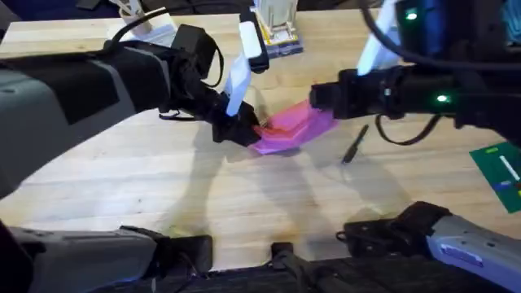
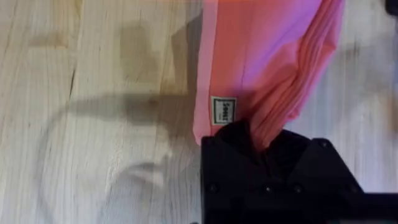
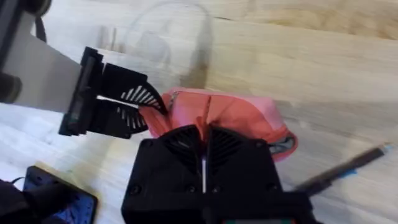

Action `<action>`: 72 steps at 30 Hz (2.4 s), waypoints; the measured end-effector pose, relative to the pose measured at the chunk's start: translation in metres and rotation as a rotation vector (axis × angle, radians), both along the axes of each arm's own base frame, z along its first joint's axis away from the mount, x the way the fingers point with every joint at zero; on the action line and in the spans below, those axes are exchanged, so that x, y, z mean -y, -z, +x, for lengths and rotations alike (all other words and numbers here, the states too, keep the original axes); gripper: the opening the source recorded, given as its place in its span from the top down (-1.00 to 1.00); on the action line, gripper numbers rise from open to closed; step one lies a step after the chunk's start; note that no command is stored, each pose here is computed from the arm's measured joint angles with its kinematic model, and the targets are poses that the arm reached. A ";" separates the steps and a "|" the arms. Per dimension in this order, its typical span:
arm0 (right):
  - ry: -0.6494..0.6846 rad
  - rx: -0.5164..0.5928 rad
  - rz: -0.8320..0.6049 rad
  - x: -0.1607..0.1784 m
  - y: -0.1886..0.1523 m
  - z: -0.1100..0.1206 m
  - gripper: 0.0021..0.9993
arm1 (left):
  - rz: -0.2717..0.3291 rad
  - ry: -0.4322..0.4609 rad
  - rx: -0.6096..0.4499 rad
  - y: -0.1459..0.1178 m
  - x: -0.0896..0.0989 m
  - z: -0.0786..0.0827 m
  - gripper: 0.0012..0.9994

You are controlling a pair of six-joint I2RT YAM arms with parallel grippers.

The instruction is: Unzip the bag, pick up the pens from the table one at a time and place them inside, then zip the bag closed.

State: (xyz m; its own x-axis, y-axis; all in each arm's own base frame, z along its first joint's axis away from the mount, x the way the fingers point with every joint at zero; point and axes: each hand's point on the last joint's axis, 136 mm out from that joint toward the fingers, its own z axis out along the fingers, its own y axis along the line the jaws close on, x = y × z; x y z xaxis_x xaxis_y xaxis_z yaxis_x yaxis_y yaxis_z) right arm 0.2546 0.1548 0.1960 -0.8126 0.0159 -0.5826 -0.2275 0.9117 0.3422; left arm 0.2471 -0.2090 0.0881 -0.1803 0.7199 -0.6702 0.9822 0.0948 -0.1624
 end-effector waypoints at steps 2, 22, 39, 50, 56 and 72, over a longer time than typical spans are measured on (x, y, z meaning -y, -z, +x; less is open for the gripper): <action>0.002 0.004 -0.006 0.008 -0.002 -0.001 0.94 | -0.013 0.007 -0.003 -0.002 0.003 -0.001 0.92; 0.050 -0.018 0.051 0.022 -0.005 0.001 0.94 | -0.015 0.011 0.000 -0.002 0.004 -0.001 0.91; -0.067 -0.104 0.077 -0.050 0.029 0.009 0.94 | 0.029 -0.012 0.004 0.003 -0.005 0.002 0.91; 0.009 -0.091 0.101 -0.030 0.023 0.024 0.52 | 0.015 -0.009 0.009 0.001 -0.003 0.003 0.91; 0.076 0.077 0.211 -0.001 -0.037 0.029 -0.99 | 0.005 -0.002 0.017 -0.001 0.000 0.004 0.91; 0.215 -0.038 0.222 0.046 -0.030 -0.002 -0.99 | 0.002 -0.002 0.025 -0.002 0.001 0.005 0.91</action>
State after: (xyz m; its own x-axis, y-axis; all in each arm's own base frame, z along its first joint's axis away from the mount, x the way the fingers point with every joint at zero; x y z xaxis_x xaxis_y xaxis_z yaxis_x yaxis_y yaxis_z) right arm 0.2530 0.1089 0.2264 -0.7979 0.3137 -0.5146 -0.0203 0.8394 0.5432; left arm 0.2525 -0.2098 0.0897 -0.1650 0.7212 -0.6728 0.9857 0.0970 -0.1377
